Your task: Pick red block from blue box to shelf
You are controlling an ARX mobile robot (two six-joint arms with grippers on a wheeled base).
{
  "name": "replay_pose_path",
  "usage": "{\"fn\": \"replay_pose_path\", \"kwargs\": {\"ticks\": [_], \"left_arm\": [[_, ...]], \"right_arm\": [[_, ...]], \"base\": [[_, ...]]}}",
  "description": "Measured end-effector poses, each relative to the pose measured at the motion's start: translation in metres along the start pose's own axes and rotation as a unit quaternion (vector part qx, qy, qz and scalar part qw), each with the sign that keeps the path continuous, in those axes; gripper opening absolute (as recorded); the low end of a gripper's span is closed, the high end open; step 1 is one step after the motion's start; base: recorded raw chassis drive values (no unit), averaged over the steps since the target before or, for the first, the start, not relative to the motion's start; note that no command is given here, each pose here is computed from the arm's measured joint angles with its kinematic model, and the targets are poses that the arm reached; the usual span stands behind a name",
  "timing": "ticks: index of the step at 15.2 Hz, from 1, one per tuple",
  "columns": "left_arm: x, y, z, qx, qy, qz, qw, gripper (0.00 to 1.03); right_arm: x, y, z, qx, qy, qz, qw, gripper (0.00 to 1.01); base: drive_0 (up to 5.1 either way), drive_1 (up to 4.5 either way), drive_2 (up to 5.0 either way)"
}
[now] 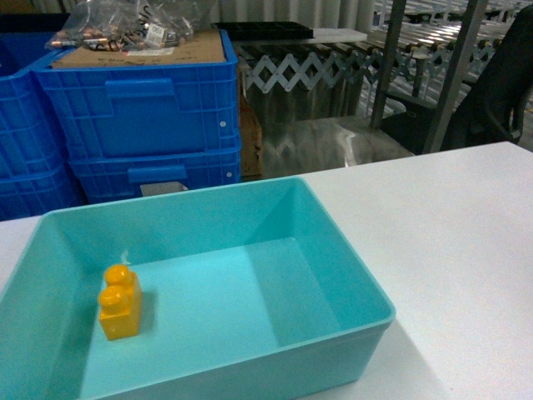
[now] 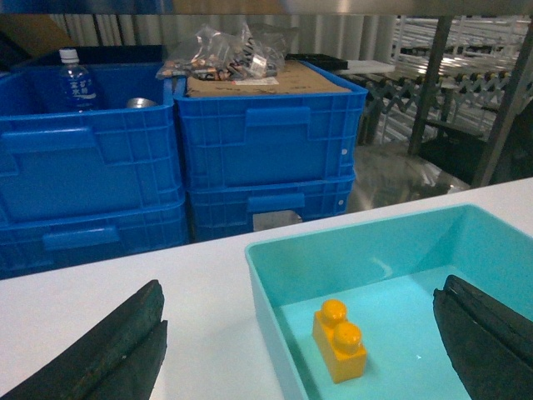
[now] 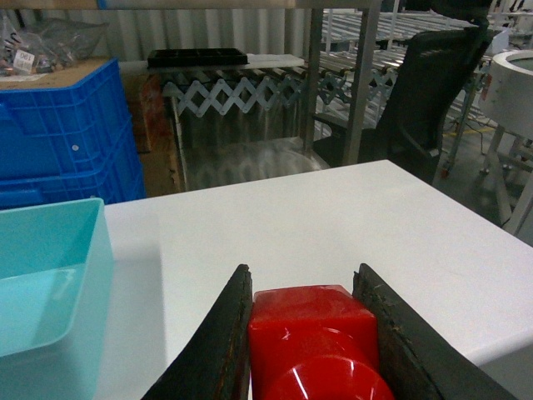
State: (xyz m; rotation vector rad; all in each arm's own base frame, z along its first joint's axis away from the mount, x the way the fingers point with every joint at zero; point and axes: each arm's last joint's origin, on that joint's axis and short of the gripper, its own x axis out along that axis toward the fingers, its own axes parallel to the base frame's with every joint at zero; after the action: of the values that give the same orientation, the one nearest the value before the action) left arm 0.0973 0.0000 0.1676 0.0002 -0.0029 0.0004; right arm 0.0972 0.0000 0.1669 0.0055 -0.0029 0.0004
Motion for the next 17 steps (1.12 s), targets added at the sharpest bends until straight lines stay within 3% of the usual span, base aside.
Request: {"fn": "replay_pose_path", "kwargs": {"ticks": [17], "left_arm": [[0.0,0.0,0.0,0.0,0.0,0.0,1.0,0.98]], "right_arm": [[0.0,0.0,0.0,0.0,0.0,0.0,1.0,0.28]], "base": [[-1.1,-1.11,-1.1]]}}
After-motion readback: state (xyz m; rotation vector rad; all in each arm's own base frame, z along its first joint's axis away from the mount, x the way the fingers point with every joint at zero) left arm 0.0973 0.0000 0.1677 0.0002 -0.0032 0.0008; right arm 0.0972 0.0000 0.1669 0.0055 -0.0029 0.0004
